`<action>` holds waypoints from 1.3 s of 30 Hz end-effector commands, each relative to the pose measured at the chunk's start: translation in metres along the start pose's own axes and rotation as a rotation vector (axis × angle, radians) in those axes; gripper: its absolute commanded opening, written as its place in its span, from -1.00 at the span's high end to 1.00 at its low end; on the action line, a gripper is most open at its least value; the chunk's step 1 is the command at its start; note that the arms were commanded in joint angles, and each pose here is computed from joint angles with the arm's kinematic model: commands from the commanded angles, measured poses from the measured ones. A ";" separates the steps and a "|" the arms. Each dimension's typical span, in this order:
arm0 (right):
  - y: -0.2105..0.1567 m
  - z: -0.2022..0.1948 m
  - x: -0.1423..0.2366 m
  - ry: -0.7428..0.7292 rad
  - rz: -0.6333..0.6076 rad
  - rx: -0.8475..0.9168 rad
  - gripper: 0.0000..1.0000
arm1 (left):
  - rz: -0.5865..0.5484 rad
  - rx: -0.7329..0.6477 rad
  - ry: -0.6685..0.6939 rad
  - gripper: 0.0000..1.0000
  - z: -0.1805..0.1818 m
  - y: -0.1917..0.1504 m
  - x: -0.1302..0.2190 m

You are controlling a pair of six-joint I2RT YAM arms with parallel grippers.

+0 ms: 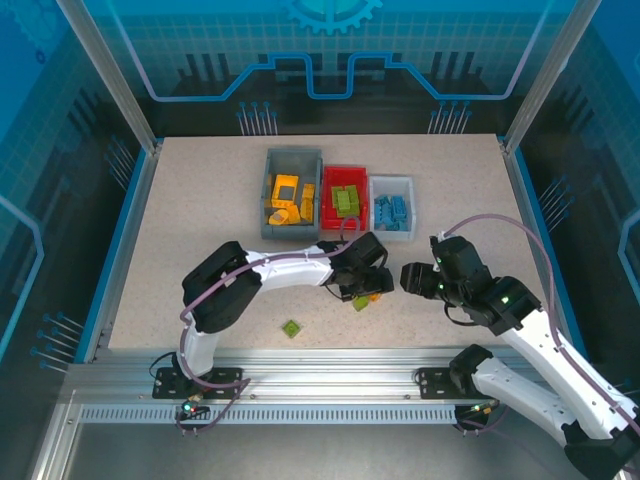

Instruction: Sort the legos into containers by color

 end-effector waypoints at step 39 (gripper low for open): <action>-0.018 -0.003 0.016 0.069 0.053 -0.002 -0.21 | 0.011 0.244 -0.047 -0.35 0.005 -0.003 -0.006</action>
Point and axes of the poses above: each hand's point on the last joint's axis, 136 mm out from that joint toward the fingers, its own x axis back along the fingers, its own z axis along the line the jaws close on, y = z × x, the point moved 6 cm from there along x, back along the fingers, and after that the axes turned 3 degrees about -x, right-handed, at the moved point
